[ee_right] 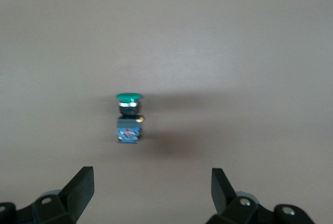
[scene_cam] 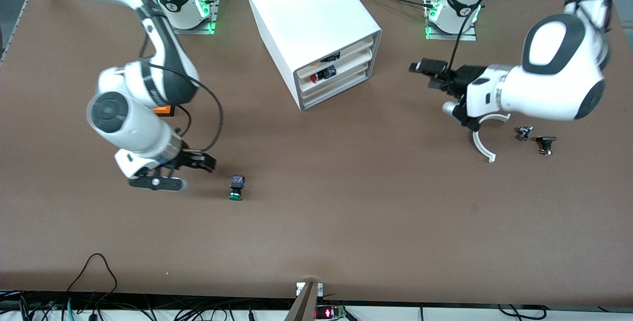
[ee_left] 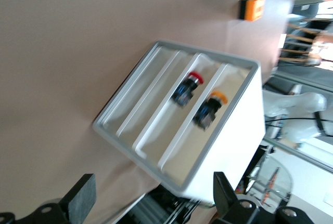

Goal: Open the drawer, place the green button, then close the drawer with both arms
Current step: 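Grasp the green button with the right gripper while the left gripper grips the drawer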

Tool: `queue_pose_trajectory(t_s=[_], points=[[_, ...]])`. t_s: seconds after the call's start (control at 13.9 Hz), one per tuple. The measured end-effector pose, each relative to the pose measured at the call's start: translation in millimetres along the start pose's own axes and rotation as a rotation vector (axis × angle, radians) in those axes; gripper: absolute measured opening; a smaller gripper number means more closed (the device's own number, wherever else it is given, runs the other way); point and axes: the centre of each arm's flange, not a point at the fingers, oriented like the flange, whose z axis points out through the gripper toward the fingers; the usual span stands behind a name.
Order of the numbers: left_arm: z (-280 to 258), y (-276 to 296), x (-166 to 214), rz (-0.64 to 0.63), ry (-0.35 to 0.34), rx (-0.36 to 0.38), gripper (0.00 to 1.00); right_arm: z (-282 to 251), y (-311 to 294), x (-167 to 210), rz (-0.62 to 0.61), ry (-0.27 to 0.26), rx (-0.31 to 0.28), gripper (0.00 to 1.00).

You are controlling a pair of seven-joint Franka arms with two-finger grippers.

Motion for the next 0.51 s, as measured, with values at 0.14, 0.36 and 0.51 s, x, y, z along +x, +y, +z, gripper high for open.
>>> queue_pose_trajectory(t_s=[0.14, 0.36, 0.51], points=[[28.2, -29.9, 12.4, 0.081, 0.027, -0.109, 0.99, 22.8, -21.2, -5.3, -0.025, 0.008, 0.007, 1.0], [81.8, -88.5, 32.6, 0.184, 0.055, -0.287, 0.99, 61.1, -39.3, -13.4, -0.053, -0.004, 0.005, 1.0], [121.0, -125.1, 43.5, 0.203, 0.099, -0.388, 0.99, 98.7, -38.1, -15.6, -0.055, -0.02, -0.003, 1.0]])
